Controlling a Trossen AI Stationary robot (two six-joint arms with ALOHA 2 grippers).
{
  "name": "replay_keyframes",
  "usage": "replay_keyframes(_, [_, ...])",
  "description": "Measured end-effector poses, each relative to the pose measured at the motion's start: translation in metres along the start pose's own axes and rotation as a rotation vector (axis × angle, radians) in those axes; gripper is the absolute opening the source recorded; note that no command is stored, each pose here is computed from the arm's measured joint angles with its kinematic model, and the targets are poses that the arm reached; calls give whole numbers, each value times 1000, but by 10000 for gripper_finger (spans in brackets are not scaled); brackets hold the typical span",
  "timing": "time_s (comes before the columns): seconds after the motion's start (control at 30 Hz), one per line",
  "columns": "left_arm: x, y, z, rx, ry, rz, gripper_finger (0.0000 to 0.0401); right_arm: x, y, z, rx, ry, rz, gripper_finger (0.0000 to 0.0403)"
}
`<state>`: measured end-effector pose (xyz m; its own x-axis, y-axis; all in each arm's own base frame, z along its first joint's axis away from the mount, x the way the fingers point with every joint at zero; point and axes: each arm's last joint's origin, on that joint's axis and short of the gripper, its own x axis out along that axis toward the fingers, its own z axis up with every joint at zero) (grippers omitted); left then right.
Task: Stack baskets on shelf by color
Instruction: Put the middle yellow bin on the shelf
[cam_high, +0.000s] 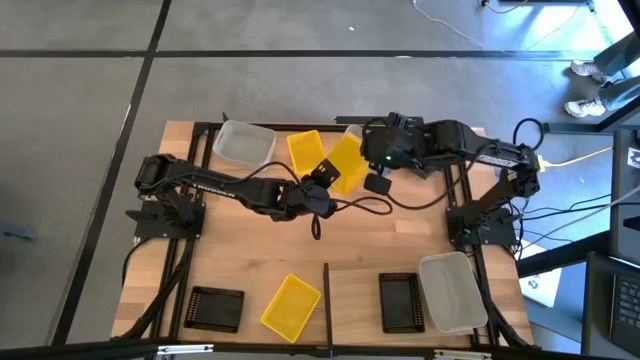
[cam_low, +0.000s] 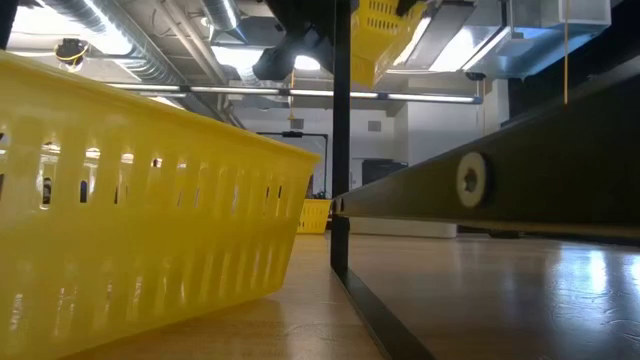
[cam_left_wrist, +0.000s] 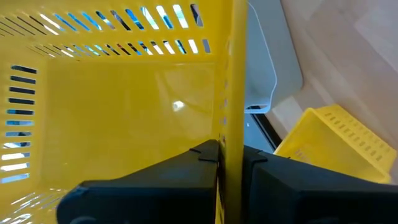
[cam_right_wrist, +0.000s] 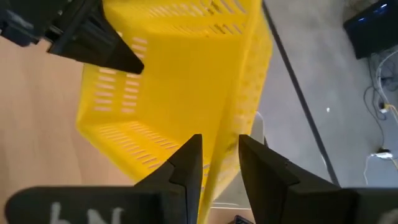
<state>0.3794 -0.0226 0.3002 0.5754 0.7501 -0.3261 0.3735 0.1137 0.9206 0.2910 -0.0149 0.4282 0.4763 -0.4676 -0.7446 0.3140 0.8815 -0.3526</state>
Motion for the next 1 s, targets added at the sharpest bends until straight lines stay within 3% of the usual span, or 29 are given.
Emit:
replay_keyframes(0.13, [0,-1,0,2,1,-4,0,11,-1,2,-21,31,-12,90])
replay_keyframes(0.4, [0,-1,1,-53,-26,-11,0,17,1,5,-73,37,-26,6])
replay_keyframes(0.77, [1,-1,3,-63,-109,-36,3,17,1,4,-79,49,-10,6])
replay_keyframes(1.0, [1,-1,4,-68,-127,-37,37,17,1,4,-75,44,-4,5])
